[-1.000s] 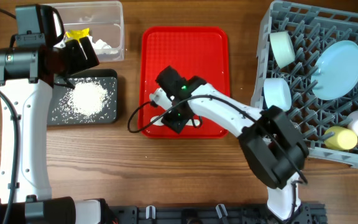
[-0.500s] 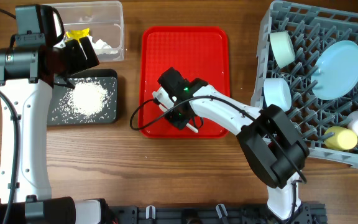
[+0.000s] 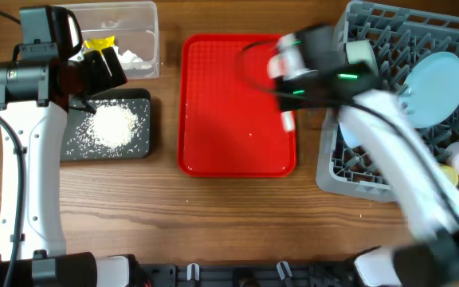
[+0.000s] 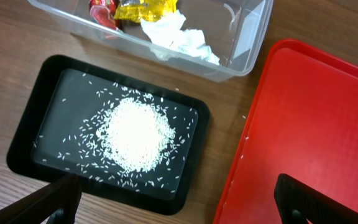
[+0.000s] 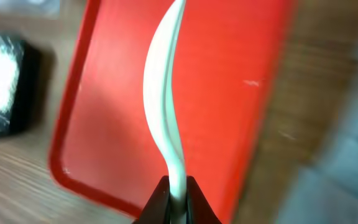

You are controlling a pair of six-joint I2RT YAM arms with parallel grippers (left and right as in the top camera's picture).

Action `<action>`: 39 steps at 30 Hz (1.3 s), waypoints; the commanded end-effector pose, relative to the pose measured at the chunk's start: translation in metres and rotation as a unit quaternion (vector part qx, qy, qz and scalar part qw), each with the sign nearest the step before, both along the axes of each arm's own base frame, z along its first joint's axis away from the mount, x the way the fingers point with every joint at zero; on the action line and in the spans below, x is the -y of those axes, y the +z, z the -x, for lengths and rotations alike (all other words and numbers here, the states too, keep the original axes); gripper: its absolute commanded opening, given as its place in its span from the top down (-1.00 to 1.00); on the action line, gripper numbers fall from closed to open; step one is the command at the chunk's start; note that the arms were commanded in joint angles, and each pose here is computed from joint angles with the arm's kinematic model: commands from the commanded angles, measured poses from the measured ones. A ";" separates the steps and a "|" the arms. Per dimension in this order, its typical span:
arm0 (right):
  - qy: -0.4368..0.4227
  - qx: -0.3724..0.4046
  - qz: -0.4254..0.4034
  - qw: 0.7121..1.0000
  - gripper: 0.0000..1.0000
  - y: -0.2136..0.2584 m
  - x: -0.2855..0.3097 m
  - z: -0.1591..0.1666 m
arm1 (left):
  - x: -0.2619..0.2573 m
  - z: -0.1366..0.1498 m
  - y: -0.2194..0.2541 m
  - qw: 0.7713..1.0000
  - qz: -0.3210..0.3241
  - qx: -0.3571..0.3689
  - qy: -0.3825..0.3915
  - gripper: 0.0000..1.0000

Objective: Sort waste into correct bins and load items into the dishwasher rack

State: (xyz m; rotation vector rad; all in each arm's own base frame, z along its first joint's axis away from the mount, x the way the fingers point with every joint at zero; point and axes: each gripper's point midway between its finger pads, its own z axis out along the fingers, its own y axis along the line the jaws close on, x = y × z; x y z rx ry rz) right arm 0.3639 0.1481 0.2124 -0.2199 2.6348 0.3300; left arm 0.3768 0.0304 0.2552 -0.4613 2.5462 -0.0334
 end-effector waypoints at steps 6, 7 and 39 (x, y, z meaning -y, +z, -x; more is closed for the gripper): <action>-0.311 -0.053 0.105 0.943 0.91 0.020 0.214 0.080 | -0.002 0.000 0.002 1.000 -0.002 0.003 0.007 -1.00; -0.310 -0.066 0.112 0.942 0.91 0.007 0.221 0.083 | -0.002 0.000 0.002 1.000 -0.002 0.003 0.007 -1.00; -0.032 0.209 -0.095 0.973 -0.99 0.153 0.069 0.106 | -0.002 0.000 0.002 1.000 -0.002 0.003 0.007 -1.00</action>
